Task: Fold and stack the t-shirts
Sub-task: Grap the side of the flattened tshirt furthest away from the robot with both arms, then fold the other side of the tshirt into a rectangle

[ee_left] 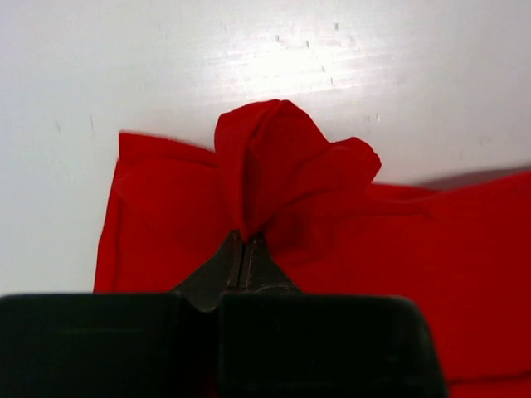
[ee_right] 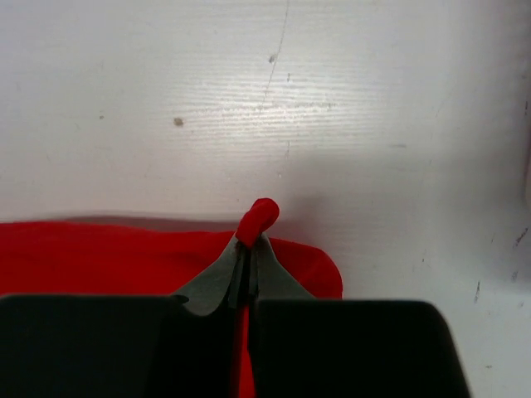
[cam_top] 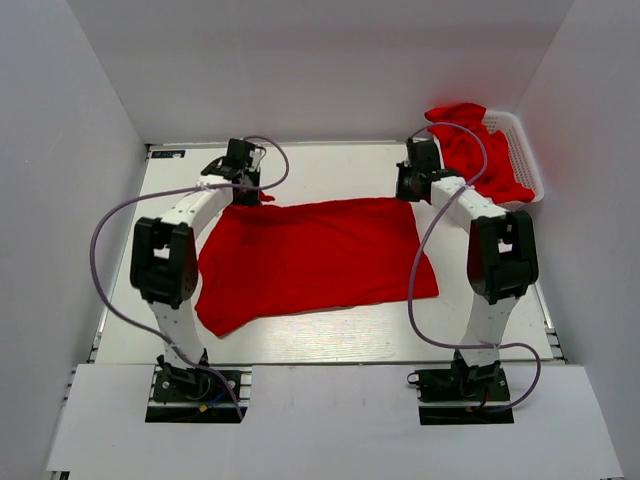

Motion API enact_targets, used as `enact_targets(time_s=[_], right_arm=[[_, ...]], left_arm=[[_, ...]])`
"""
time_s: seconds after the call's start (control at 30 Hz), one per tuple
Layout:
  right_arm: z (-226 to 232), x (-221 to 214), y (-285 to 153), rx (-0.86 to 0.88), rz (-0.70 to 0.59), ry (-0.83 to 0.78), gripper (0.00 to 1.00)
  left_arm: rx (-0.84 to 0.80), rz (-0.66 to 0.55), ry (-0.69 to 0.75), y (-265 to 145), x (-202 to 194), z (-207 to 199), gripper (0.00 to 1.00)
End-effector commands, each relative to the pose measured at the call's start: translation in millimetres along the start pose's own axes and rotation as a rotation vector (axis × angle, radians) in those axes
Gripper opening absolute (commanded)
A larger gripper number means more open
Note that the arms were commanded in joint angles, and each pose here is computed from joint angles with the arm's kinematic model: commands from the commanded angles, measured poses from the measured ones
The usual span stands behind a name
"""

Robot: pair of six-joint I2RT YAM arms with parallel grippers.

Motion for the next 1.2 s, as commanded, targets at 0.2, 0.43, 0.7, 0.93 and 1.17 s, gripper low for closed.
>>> enact_targets(time_s=[0.2,0.43,0.7,0.93,1.17], right_arm=[[1,-7,-35,0.035,-0.051,-0.023,0.00],[-6,-23,-52,0.016,-0.054,-0.026,0.00],[-6,-33,-61,0.039,-0.046,-0.029,0.00],[-5,-34,-68,0.052,-0.057,-0.038,0.00],[-7,-44,-69,0.038,-0.040,-0.031,0.00]], left_arm=[[-0.050,-0.118,-0.140,-70,-22,1,0.00],[-0.076,-0.104,-0.185,-90,-51,-1,0.00],[-0.123,-0.068,-0.238,-109,-90,-2,0.00],[-0.221,-0.053,-0.258,-122,-117,-13,0.00],[-0.296,-0.005,-0.282,-121,-142,-22,0.00]])
Point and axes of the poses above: each gripper's point midway between its finger pads, its own y axis out along the fingers, its own z axis along the line the jaws close on, x = y × z, the point moved 5 cm from there along -y, back along the fingers
